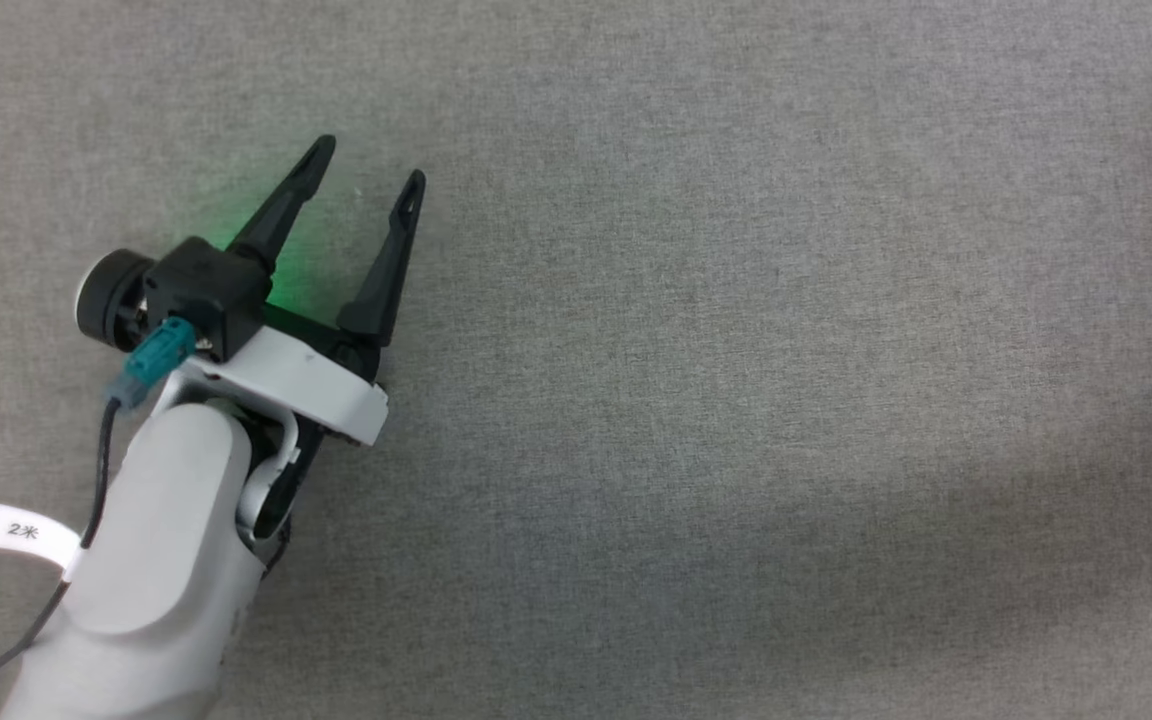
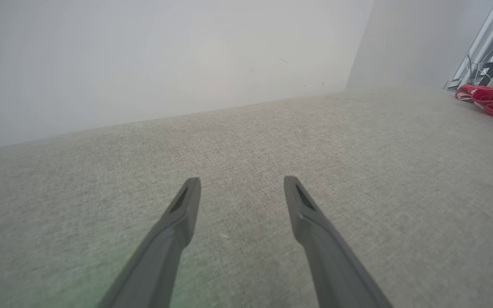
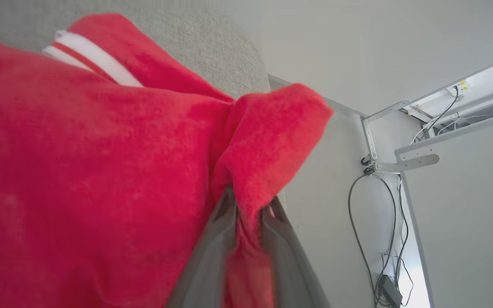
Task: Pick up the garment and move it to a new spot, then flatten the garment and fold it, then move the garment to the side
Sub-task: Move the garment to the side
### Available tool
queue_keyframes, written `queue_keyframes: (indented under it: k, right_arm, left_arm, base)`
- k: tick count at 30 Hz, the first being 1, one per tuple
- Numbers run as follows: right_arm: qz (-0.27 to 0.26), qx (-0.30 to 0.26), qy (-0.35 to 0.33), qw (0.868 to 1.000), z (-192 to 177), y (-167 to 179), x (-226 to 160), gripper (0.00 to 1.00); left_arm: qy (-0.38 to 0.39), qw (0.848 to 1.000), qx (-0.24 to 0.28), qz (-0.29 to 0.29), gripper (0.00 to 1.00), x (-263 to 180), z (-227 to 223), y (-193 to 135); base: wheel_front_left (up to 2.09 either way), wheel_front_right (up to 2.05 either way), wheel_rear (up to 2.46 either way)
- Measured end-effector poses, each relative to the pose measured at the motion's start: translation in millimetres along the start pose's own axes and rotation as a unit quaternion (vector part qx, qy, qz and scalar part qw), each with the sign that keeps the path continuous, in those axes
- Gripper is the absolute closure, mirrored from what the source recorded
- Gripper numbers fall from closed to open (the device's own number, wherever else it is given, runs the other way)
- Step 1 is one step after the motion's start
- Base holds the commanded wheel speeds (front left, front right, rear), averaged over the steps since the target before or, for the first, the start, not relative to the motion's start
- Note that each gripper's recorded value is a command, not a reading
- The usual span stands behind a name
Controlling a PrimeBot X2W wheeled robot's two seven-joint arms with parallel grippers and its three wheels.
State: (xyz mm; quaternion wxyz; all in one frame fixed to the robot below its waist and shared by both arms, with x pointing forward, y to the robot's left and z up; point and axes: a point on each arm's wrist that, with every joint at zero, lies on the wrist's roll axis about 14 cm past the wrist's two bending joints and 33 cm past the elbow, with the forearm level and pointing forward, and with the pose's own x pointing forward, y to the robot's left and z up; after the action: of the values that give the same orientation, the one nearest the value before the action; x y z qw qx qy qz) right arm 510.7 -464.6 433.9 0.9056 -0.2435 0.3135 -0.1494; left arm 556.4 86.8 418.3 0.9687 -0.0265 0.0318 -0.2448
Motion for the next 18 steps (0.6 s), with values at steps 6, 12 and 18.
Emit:
queue_keyframes:
  k: [6, 12, 18]
  right_arm:
    - [-0.003, 0.011, -0.018, 1.0, 12.2, 1.9, 0.0, 0.0]
    - [-0.003, 0.022, -0.049, 0.999, 28.2, 1.5, -8.0, 0.0]
    - [0.004, 0.052, -0.108, 0.993, 57.0, 5.9, -21.5, 0.0]
  left_arm:
    - [0.0, 1.0, 0.003, 0.01, 0.0, -6.0, 4.9, 6.9]
    - [-0.007, 1.0, 0.002, 0.023, 0.0, -16.5, 16.6, 12.5]
    - [-0.017, 0.999, 0.006, 0.044, 0.0, -34.3, 32.8, 21.2]
  base:
    - [0.0, 0.0, 0.0]
    - [0.0, 0.0, 0.0]
    - [0.0, 0.0, 0.0]
